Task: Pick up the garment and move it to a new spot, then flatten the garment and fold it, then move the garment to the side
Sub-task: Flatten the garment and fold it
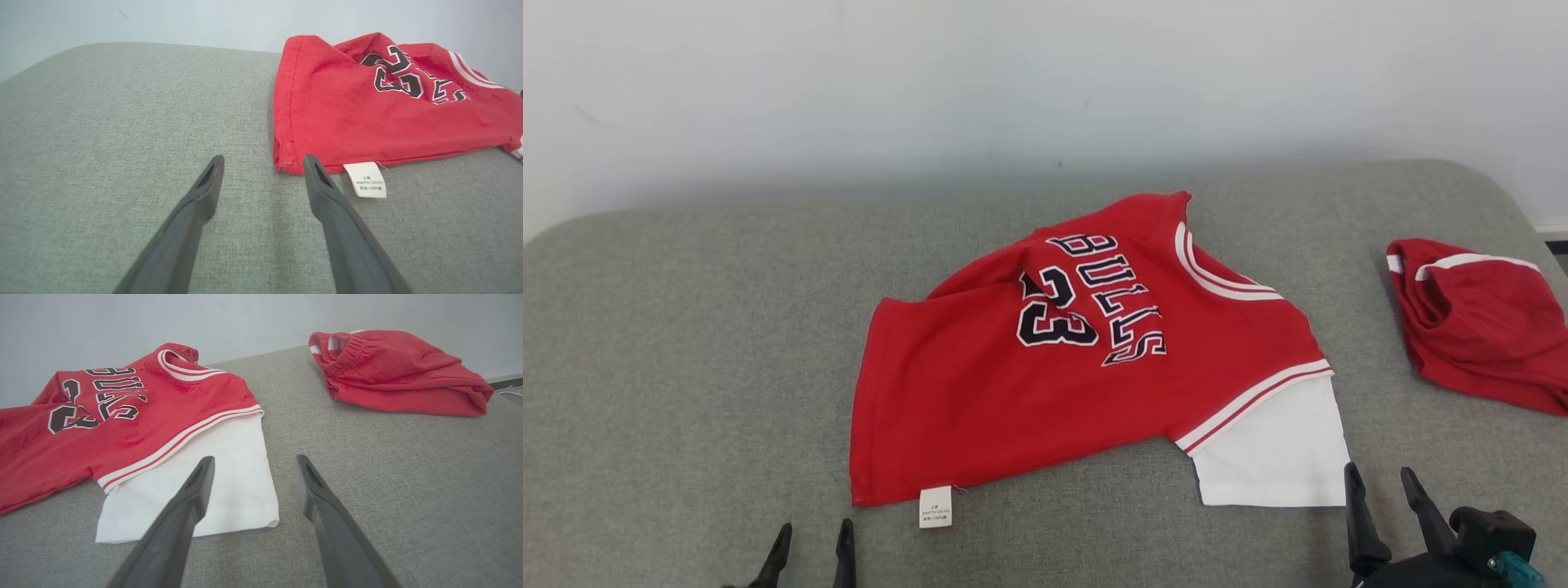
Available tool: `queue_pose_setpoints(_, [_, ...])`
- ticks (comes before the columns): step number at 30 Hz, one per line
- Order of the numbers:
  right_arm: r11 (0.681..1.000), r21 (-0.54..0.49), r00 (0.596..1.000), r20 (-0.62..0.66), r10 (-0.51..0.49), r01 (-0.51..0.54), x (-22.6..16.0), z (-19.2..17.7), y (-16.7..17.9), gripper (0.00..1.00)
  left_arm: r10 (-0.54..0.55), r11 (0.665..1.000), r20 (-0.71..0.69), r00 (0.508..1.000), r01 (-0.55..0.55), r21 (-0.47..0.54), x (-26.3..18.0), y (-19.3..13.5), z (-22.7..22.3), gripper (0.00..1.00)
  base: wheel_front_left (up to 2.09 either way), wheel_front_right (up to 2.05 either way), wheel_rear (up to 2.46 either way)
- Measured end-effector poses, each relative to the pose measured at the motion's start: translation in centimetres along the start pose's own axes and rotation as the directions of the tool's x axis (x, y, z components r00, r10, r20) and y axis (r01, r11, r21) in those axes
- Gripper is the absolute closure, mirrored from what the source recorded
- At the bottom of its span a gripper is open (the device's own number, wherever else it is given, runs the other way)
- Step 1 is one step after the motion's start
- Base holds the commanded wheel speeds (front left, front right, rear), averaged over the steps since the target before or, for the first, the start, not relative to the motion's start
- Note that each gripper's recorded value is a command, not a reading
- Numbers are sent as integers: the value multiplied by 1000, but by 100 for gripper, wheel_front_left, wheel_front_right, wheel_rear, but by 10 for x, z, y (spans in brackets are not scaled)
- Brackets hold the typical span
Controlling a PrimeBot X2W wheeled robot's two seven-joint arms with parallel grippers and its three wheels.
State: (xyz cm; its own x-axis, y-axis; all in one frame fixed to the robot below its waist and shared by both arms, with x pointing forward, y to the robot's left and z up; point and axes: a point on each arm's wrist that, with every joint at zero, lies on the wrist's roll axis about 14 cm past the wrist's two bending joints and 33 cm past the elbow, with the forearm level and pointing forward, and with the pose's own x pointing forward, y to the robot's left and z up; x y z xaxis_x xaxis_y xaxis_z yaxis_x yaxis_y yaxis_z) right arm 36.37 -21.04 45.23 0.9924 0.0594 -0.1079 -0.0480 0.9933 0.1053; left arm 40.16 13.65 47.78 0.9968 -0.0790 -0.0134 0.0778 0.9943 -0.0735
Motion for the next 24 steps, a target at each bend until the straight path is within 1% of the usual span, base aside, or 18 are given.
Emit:
queue_pose_setpoints(10, [999,-34,999,36,0,1,-8,9,4,0,-23,999,59,998,20,45,-18,-4,19,0,0,0,0])
queue_pose_setpoints(15, [999,-44,997,82,4,0,-12,22,9,0,-28,998,87,996,23,60,-25,-5,27,0,0,0,0])
queue_pose_setpoints(24, [993,-109,987,143,66,-51,-14,41,29,0,-3,998,113,994,-4,63,-31,0,35,0,0,0,0])
